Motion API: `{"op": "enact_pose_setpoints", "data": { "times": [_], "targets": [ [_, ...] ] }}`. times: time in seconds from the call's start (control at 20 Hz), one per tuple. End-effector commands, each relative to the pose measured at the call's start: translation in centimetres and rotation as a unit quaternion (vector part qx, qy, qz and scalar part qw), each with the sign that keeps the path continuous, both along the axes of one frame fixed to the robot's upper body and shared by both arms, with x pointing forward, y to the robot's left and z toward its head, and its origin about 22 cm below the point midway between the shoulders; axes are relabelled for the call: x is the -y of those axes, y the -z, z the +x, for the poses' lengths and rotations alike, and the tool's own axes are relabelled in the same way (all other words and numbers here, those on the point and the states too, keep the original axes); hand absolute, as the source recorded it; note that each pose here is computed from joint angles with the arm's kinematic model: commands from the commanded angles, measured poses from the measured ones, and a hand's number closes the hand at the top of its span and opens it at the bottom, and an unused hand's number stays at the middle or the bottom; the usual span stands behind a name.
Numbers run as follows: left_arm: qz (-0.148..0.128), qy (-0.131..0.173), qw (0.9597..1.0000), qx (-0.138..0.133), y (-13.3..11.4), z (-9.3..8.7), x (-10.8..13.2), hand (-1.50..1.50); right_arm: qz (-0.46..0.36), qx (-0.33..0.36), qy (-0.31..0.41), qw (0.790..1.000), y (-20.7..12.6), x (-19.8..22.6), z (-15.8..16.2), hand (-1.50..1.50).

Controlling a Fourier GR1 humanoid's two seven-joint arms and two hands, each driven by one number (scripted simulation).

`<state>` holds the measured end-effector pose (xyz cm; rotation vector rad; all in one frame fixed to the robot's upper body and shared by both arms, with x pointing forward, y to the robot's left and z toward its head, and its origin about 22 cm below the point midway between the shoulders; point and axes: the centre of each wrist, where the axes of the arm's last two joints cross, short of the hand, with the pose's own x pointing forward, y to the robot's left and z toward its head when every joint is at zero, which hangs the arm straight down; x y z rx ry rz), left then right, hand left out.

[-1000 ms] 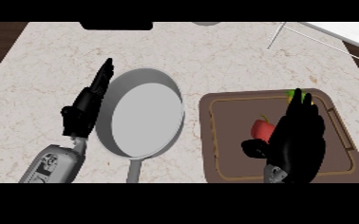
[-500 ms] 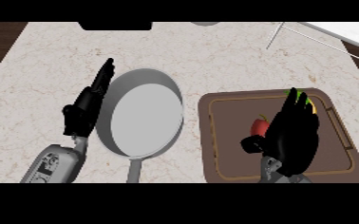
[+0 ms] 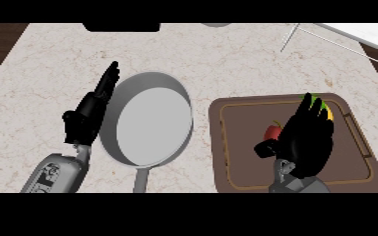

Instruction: Pick the bell pepper from the tray and place it in the tiered shelf

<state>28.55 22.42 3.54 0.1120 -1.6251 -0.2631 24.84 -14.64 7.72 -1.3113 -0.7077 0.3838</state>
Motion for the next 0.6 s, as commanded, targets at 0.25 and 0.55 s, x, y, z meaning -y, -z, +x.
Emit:
{"op": "enact_pose_setpoints", "data": {
  "times": [0.25,0.55],
  "targets": [
    [0.000,0.000,0.9999,-0.017,2.8,-0.8,0.1,0.00,0.031,-0.030,0.090,0.995,1.8,0.0,0.4,-1.50],
    [-0.005,-0.005,0.9995,-0.031,1.3,0.9,-0.9,0.00,0.023,-0.052,0.082,0.995,1.9,-0.5,0.8,-1.50]
  ]
}}
